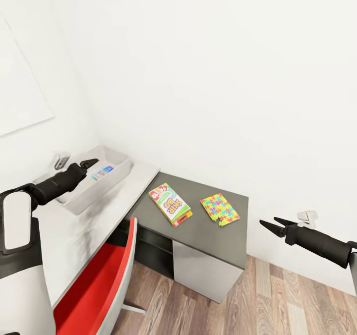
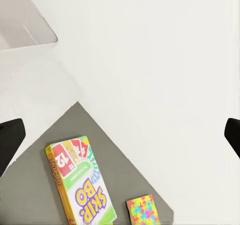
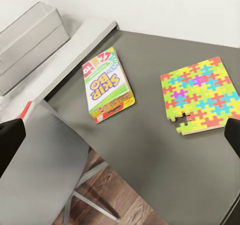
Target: Put all the toys in the child's room - the three board games (two on the bed and one on the table), the two jigsaw puzzles on the table, and the tennis ball on the table - inside the toy box on the table in the child's room.
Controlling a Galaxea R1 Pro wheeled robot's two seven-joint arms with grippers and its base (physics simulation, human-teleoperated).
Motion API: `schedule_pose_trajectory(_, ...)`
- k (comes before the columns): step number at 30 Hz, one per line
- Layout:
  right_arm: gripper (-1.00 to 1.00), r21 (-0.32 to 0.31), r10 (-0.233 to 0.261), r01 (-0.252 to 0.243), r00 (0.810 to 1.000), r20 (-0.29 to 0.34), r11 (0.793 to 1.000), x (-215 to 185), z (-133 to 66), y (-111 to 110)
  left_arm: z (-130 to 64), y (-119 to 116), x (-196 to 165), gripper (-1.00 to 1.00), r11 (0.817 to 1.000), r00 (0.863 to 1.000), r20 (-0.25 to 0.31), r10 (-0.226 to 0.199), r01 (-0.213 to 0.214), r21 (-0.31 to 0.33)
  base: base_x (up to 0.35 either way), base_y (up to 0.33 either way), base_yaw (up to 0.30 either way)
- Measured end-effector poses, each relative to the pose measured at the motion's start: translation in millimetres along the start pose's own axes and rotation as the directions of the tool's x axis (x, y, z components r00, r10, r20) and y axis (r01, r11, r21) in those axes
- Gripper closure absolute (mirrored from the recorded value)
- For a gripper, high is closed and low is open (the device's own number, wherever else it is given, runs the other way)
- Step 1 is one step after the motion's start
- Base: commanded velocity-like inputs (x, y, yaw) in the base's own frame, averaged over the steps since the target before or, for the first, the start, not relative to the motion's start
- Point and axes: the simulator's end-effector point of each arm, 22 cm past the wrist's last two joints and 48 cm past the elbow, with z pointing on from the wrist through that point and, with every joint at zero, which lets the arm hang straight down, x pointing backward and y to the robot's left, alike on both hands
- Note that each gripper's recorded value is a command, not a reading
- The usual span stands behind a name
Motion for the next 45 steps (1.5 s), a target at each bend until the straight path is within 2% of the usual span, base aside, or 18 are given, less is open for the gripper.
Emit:
schedule_pose_trajectory(8, -1.0, 0.002, -0.006, 0.006, 1.0, 0.013, 1.0, -5.8, -4.3, 1.7, 9.7, -15.8, 47.9, -1.0, 0.999, 0.997, -0.064, 0.039, -0.038, 0.02, -0.004, 0.0, 0.0)
schedule_pose_trajectory(12, -1.0, 0.001, -0.009, 0.009, 1.0, 0.019, 1.0, -8.5, -6.3, 3.0, 10.9, -21.0, 64.4, -1.0, 0.999, 0.996, -0.077, 0.043, -0.041, 0.03, -0.001, 0.0, 0.0)
schedule_pose_trajectory(15, -1.0, 0.002, -0.012, 0.012, 1.0, 0.024, 1.0, -10.6, -7.9, 3.6, 12.5, -25.9, 93.6, -1.0, 0.999, 0.993, -0.108, 0.039, -0.034, 0.042, 0.0, 0.0, 0.0)
schedule_pose_trajectory(16, -1.0, 0.002, -0.013, 0.012, 1.0, 0.025, 1.0, -11.3, -8.5, 3.8, 13.6, -34.4, 122.0, -1.0, 0.998, 0.989, -0.142, 0.033, -0.025, 0.059, 0.0, 0.0, 0.0)
schedule_pose_trajectory(21, -1.0, 0.001, -0.018, 0.018, 0.999, 0.03, 1.0, -13.8, -9.8, 6.1, 12.1, -52.0, 150.6, -1.0, 0.995, 0.982, -0.18, 0.047, -0.03, 0.091, 0.0, 0.0, 0.0)
schedule_pose_trajectory(24, -1.0, -0.001, -0.021, 0.021, 0.999, 0.032, 1.0, -15.3, -10.5, 7.6, 12.6, -74.3, 178.2, -1.0, 0.991, 0.972, -0.223, 0.071, -0.043, 0.13, 0.0, 0.0, 0.0)
schedule_pose_trajectory(35, -1.0, -0.004, -0.031, 0.031, 0.998, 0.047, 1.0, -21.9, -14.7, 12.3, 8.8, -98.9, 191.9, -1.0, 0.984, 0.966, -0.241, 0.095, -0.054, 0.171, 0.0, 0.0, 0.0)
schedule_pose_trajectory(45, -1.0, -0.008, -0.041, 0.041, 0.997, 0.059, 0.999, -27.6, -18.3, 17.1, 3.0, -121.3, 215.2, -1.0, 0.975, 0.953, -0.278, 0.122, -0.063, 0.211, 0.0, 0.0, 0.0)
